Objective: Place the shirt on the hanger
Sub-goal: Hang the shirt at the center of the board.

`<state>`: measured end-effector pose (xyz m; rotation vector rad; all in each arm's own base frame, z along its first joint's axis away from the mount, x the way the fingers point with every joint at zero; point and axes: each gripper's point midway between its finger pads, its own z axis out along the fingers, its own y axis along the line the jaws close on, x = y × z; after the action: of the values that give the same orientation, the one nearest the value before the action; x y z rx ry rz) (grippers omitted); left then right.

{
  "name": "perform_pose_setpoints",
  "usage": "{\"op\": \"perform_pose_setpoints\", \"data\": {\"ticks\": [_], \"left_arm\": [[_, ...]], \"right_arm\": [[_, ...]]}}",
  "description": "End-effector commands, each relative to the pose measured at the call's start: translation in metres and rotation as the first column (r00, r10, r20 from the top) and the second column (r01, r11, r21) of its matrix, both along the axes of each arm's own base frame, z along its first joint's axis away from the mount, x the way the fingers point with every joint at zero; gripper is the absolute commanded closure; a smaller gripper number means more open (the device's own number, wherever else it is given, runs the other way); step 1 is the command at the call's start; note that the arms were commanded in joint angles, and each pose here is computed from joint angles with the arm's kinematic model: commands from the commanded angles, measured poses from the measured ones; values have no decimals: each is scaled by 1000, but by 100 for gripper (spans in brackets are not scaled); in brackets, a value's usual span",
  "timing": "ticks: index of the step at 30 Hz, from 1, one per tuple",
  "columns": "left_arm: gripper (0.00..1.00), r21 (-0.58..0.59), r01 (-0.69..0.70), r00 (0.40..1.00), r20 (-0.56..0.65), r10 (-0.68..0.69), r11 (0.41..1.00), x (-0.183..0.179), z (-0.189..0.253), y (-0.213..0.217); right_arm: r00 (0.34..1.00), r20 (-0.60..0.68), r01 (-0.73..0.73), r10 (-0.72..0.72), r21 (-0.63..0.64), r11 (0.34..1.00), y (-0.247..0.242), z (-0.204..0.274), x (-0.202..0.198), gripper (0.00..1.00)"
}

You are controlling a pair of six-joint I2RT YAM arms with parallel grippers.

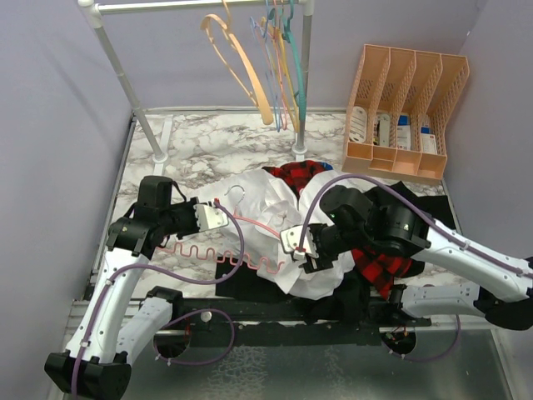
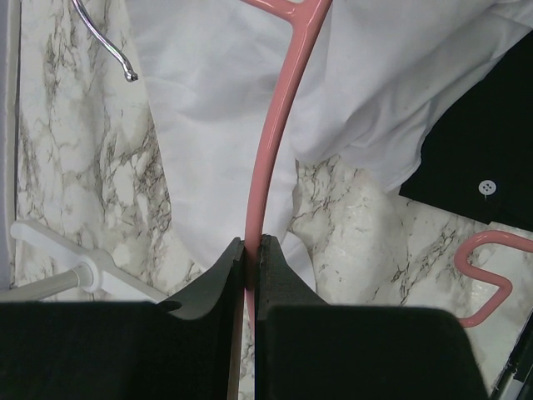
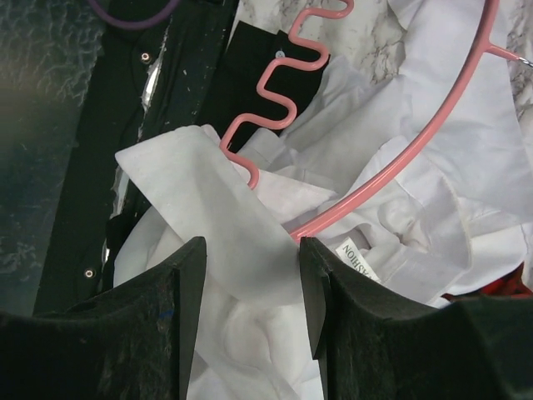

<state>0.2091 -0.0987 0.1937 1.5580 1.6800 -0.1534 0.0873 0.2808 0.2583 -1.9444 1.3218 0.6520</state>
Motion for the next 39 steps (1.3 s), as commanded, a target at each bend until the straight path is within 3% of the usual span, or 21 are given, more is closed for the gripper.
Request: {"op": "perform_pose_setpoints", "data": {"ticks": [1,7,13,23,30,33,36,39], "left_arm": [[100,-38,51,999,21,-50,998,-2,7,-10],[100,-31,59,998,28,-58,998,0,8,-11],[100,-21,73,997,30,-72,997,1,7,-12],[100,0,87,995,48,-87,996,2,8,-11],[100,16,94,993,75,-95,995,5,12,-11],[100,24,92,992,89,-93,996,7,14,-10],[100,30,87,990,105,-90,996,10,18,-9],[100,31,57,987,146,-61,998,19,27,-7]], "right_arm": [[998,-19,-65,65,-7,998,4,-4,-9,51],[994,26,-102,102,-7,995,20,2,0,48],[993,-19,-120,119,-93,988,25,-8,1,34],[997,-69,-39,29,-150,988,8,-13,-1,43],[995,-96,26,-41,-152,988,-8,-16,-6,57],[994,-105,26,-43,-160,987,-9,-22,-8,72],[992,-118,15,-34,-163,987,-8,-24,-10,98],[992,-124,10,-30,-159,987,-6,-23,-11,99]]}}
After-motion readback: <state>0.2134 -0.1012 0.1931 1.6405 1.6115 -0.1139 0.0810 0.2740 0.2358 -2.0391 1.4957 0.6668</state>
